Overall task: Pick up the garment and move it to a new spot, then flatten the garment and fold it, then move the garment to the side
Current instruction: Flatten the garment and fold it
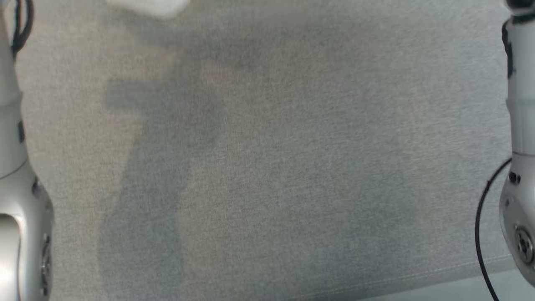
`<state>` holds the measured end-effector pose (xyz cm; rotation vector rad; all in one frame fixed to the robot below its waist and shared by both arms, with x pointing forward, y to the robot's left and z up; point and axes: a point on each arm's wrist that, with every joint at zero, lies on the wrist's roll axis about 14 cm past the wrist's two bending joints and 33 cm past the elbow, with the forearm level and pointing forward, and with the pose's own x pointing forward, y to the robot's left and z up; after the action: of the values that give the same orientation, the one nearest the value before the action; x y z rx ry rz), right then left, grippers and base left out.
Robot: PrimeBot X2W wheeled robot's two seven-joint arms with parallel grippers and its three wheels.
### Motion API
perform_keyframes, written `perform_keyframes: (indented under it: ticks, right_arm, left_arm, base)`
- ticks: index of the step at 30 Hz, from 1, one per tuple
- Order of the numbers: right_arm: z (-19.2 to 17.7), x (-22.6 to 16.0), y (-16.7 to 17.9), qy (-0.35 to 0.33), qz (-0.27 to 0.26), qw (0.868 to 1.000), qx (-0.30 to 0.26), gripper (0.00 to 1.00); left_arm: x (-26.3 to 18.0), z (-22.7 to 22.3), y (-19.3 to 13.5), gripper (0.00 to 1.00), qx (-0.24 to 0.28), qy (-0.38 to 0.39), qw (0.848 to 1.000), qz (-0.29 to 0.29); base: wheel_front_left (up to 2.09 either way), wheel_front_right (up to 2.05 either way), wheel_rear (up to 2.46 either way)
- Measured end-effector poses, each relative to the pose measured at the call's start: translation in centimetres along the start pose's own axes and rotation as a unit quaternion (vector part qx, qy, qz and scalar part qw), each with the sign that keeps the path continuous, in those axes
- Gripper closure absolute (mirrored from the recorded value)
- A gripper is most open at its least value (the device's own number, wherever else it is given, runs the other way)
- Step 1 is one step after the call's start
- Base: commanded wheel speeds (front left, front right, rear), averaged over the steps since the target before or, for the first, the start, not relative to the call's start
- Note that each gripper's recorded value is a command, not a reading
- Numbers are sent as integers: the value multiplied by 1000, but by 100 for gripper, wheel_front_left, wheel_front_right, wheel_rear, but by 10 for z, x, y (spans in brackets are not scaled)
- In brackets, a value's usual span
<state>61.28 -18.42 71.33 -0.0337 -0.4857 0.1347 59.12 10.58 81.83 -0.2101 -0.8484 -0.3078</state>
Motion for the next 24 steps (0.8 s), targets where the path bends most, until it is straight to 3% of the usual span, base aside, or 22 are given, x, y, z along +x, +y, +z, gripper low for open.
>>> perform_keyframes:
  ticks: [3,7,13,18,24]
  right_arm:
    - [-54,6,3,40,1,999,-10,100]
    - [-144,-10,15,127,6,992,-3,100]
    - [-251,-61,30,242,9,970,20,100]
    - [-281,-86,40,263,2,963,54,100]
    - [-264,-102,41,248,-9,965,83,100]
  left_arm:
    - [-21,-57,16,100,-14,53,998,22]
    - [-82,-140,42,100,-38,148,986,69]
    - [-177,-203,62,100,-68,230,963,121]
    - [-229,-211,70,100,-77,259,951,149]
    - [-251,-189,64,100,-79,260,949,156]
  base:
    - [0,0,0]
    - [0,0,0]
    - [0,0,0]
    - [0,0,0]
    - [0,0,0]
